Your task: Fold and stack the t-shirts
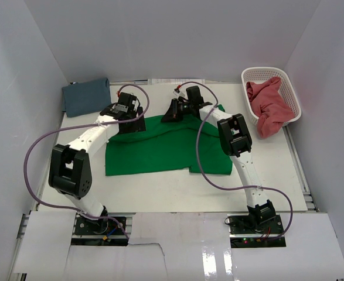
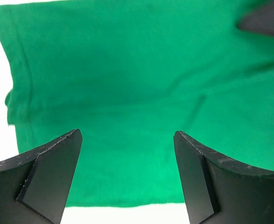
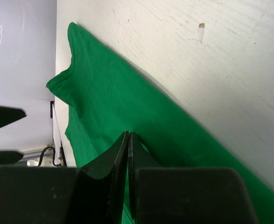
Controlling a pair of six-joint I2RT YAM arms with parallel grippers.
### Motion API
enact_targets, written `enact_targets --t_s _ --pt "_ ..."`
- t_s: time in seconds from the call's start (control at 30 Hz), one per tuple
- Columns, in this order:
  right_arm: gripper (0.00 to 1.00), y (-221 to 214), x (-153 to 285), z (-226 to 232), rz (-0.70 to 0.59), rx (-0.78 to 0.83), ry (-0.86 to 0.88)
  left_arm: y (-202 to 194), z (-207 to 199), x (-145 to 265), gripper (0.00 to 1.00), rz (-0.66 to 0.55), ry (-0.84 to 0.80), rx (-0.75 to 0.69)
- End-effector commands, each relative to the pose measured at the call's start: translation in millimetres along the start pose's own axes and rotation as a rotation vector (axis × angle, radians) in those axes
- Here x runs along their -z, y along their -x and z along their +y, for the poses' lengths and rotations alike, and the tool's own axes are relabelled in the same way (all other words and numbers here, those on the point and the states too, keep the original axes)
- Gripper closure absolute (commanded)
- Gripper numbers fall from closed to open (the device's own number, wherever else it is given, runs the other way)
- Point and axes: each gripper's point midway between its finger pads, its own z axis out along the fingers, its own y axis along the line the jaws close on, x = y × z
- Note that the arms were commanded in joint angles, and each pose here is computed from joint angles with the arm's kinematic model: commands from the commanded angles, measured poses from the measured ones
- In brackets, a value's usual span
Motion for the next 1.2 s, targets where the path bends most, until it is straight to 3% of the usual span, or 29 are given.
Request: enact_targets --t_s 0.0,0.4,1.17 --pt "0.92 19 10 35 -0.039 0.072 0.048 21 17 -26 0.09 -0.04 0.059 0.038" --pt "0.92 15 17 41 -0.031 0.092 0.052 62 32 -82 0.1 -0.033 0.038 0.088" --pt "0.92 18 16 27 -0.038 0.085 0.038 32 35 -125 0.11 0.083 0.034 0.086"
